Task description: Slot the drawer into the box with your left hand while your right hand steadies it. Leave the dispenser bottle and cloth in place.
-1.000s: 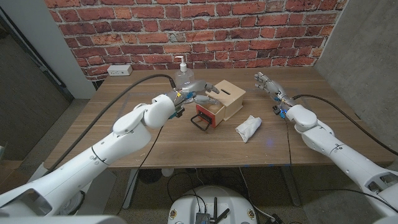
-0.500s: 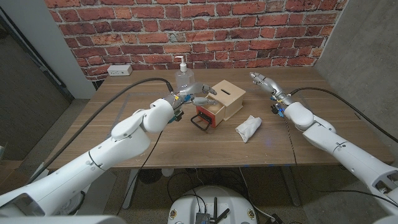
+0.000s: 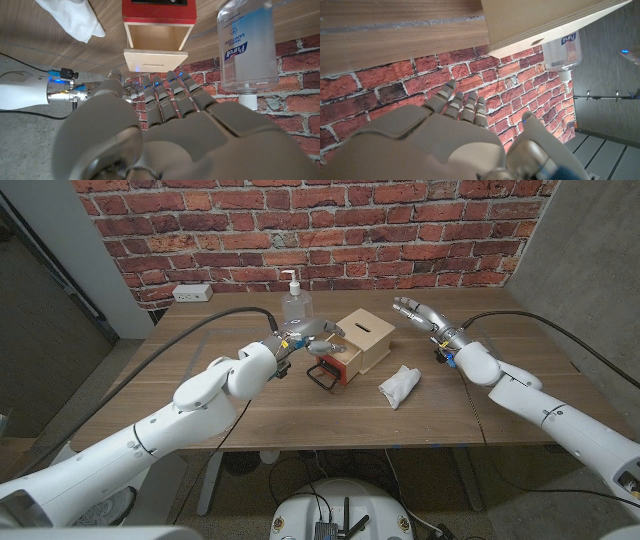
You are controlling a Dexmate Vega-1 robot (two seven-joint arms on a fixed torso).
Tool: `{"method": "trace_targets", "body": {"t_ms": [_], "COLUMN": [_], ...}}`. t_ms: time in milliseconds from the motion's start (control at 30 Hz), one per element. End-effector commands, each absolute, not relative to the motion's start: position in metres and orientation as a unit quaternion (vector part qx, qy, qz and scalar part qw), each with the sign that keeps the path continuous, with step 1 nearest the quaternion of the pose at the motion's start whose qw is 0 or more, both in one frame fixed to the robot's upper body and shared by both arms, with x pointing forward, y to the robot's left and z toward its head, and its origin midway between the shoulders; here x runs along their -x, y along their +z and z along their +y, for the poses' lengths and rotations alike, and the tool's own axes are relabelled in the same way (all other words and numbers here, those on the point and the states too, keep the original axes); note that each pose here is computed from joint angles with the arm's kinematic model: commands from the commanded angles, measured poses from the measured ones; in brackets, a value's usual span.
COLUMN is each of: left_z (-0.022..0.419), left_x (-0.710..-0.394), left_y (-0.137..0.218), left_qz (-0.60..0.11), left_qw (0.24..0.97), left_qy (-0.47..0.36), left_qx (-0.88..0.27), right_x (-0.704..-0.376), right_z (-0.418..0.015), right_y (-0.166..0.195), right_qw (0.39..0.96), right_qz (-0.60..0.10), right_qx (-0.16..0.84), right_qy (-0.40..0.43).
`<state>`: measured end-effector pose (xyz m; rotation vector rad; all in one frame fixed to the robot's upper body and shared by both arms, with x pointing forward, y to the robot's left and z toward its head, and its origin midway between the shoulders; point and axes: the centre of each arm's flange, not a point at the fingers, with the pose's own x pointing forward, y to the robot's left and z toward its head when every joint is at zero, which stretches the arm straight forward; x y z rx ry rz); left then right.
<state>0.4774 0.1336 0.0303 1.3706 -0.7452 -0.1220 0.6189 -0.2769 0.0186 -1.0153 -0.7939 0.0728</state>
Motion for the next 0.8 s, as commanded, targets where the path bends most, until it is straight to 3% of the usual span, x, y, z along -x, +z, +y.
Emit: {"method": "trace_targets", "body": {"t_ms": [33, 300, 800], "left_z": [0.142, 0.147, 0.150], "left_x": [-0.471, -0.468, -0.462], "left_y": [0.016, 0.010, 0.004], "left_qz": [-0.350, -0.349, -0.358], "left_qw": [0.733, 0.751, 0.708], "left_qy": [-0.023, -0.012, 0.007], "left_qx": [-0.583, -0.560, -0.608], "right_x": [-0.608, -0.604, -0.601], "right_z": [-0.261, -0.252, -0.237], "right_y": [0.022, 0.023, 0.021], "right_qw": [0.740, 0.705, 0.661], "right_qz": [-0.376, -0.377, -0.370], "right_qx": [0.557, 0.599, 0.650], "right_qy": [0.022, 0.029, 0.056]}}
